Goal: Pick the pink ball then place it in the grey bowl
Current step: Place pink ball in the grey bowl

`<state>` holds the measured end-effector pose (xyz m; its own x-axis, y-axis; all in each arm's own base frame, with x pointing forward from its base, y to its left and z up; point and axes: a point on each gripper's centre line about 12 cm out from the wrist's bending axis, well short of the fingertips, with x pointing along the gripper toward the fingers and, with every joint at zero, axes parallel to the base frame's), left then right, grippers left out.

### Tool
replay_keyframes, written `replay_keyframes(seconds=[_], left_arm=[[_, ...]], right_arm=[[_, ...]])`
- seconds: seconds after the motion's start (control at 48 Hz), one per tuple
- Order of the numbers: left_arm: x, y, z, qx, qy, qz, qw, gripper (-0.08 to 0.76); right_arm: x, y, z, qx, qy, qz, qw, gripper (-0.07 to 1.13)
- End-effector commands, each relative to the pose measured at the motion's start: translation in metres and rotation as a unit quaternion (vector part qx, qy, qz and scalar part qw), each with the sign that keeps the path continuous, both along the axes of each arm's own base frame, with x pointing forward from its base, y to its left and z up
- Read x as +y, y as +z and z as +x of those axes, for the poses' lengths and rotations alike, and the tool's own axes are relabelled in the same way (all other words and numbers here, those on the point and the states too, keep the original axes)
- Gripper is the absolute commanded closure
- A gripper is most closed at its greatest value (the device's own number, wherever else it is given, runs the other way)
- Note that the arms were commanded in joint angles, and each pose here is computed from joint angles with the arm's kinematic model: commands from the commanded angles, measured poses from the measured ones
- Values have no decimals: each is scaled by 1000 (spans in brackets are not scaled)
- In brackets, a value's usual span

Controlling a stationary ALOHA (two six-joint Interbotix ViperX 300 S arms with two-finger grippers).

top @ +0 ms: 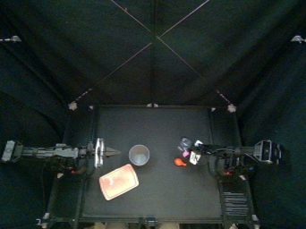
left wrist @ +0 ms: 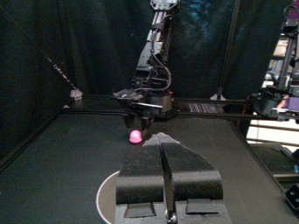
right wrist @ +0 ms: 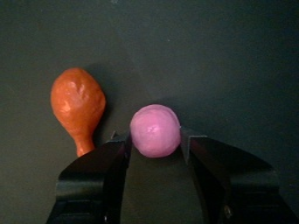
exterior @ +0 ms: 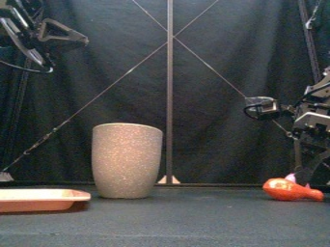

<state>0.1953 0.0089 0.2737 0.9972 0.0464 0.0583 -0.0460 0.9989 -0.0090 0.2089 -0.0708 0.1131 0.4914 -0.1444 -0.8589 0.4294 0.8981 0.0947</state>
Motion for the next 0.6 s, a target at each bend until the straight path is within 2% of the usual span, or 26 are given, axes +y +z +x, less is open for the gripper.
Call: replay_keyframes(seconds=[0.021,0.167,0.271,0.438,0.521,0.604], left_arm=[[1,6,2,-8,2,0,1000,683],[1,6,2,-8,2,0,1000,683],[1,6,2,-10,3,0,1000,683],[1,6,2,-8,3,0,1000,683],[1,5,1,-8,2,0,1000,683],[1,4,2,-7,2,0,1000,683]], right_arm=[[-3,11,10,-21,1,-8,1000,281],[-7,34,28,-60,5,-21,998,281],[-11,73,55,-132,16,-47,990,281],[-7,128,100,-265,39,-95,959,281],[-1,142,126,-321,51,-110,939,281],[5,143,147,-353,60,-116,926,281]])
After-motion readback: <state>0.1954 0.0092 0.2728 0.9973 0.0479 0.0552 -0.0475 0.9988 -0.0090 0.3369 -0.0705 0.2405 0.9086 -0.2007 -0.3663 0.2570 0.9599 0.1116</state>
